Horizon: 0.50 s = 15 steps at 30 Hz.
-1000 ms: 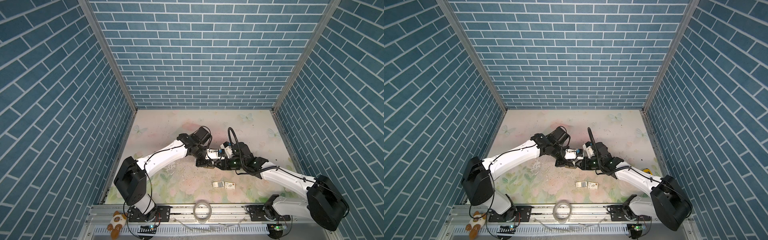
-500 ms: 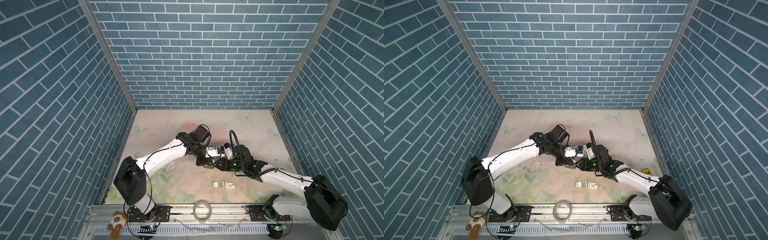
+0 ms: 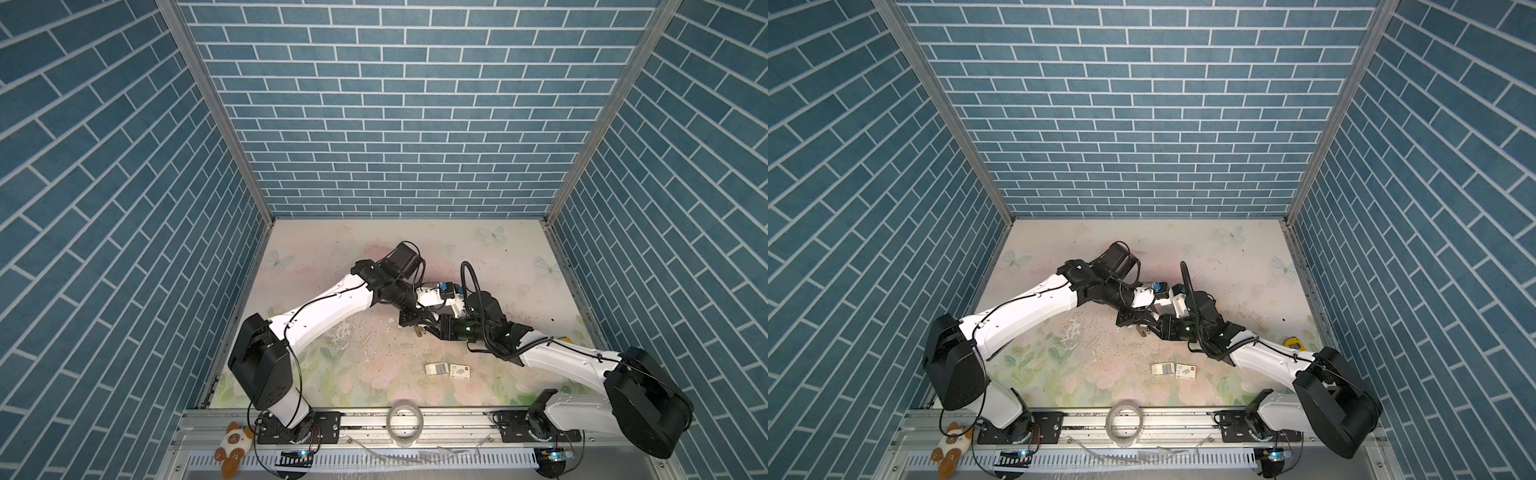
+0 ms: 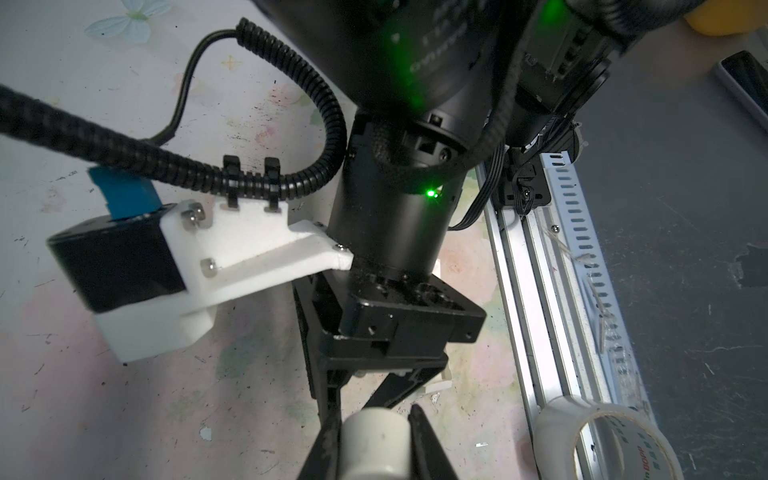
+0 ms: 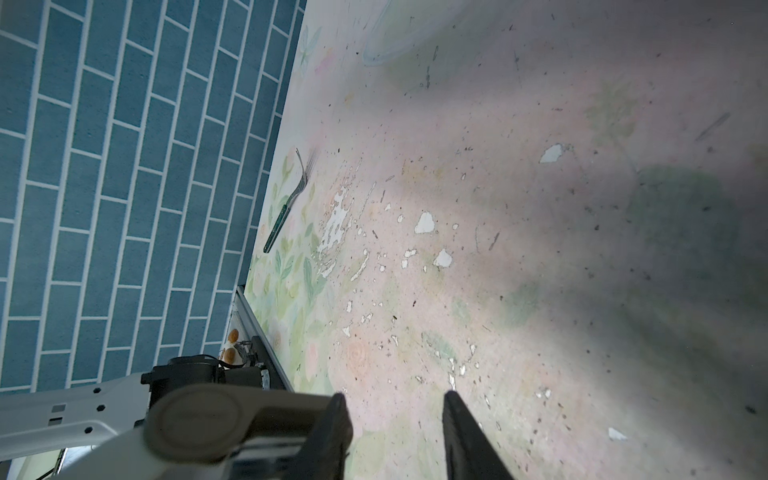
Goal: Load the staples into the stapler
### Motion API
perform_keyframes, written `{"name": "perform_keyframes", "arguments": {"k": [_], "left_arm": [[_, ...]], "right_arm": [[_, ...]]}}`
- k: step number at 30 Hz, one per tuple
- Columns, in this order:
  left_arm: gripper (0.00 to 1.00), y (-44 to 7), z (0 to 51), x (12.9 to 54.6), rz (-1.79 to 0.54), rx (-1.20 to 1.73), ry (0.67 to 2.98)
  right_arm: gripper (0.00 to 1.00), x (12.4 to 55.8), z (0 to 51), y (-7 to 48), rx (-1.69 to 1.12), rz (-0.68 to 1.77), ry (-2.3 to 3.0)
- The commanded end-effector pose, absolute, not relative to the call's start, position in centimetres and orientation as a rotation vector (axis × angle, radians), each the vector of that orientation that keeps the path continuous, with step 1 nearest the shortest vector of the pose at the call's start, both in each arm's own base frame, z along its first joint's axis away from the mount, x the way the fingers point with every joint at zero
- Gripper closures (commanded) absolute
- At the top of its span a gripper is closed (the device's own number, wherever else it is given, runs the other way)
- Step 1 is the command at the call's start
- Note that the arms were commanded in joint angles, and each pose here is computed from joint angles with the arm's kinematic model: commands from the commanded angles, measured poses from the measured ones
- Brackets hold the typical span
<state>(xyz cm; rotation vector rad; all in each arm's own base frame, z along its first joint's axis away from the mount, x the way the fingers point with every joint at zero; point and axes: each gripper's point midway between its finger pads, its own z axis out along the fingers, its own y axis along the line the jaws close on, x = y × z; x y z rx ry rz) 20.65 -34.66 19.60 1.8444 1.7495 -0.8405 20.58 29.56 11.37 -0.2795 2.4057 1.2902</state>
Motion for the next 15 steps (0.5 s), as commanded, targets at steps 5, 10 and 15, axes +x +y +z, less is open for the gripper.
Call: {"name": "perform_keyframes", "arguments": {"k": [5,10,15], "left_arm": [[0.98,-34.7,20.6,21.6,-0.943,1.783,1.772],[0.98,-33.6,22.1,22.1,-1.059,1.717,1.790],[0.97,-33.8,23.4,21.9,-1.230,1.680,1.806]], "right_arm": [[0.53,20.7,10.7,27.3,-0.204,1.173,2.389],[0.42,18.6,13.5,25.1,-0.304,1.201,2.199],[0.35,16.7,17.8,24.8,-0.441,1.257,2.093]]}}
